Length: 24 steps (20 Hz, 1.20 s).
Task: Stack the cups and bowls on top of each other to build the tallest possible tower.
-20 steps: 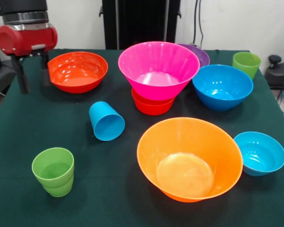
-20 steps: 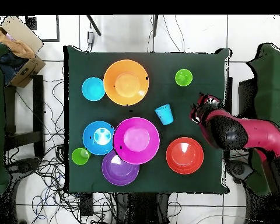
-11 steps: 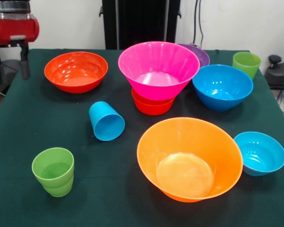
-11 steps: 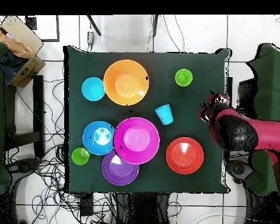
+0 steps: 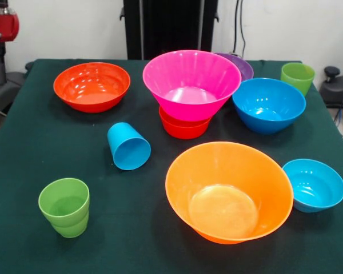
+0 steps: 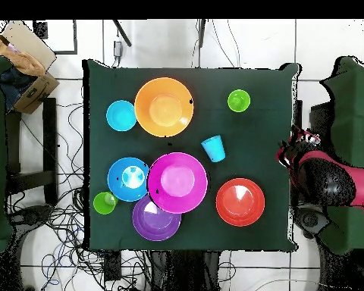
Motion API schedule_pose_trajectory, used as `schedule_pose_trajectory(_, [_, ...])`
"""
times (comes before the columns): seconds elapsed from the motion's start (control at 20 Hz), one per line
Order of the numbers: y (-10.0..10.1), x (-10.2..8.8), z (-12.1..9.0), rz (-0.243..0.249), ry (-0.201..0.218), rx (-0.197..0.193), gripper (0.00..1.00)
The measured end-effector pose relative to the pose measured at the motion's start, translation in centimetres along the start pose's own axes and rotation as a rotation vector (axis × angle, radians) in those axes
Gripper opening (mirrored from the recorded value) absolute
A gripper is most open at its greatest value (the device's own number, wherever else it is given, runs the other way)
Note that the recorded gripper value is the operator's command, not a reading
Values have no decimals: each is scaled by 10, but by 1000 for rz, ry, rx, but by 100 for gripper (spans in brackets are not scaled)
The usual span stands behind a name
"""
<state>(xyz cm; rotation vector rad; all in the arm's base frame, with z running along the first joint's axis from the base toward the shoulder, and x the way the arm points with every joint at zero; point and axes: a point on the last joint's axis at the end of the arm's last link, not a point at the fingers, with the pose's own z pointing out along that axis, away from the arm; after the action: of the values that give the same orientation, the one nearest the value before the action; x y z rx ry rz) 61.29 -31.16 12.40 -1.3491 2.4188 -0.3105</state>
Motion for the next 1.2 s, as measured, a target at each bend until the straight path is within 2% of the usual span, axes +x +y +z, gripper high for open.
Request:
schedule_pose_trajectory(0.25, [5, 22, 1, 29, 20, -17, 100])
schedule_pose_trajectory(0.6, [18, 34, 6, 45, 43, -68, 100])
schedule_pose_trajectory(0.65, [26, 38, 8, 50, 49, -87, 100])
schedule_pose_trajectory(0.75, [32, 39, 9, 52, 53, -101, 100])
schedule_pose_trajectory(0.8, [43, 41, 10, 52, 55, -121, 100])
schedule_pose_trajectory(1.2, [75, 41, 12, 47, 56, -179, 100])
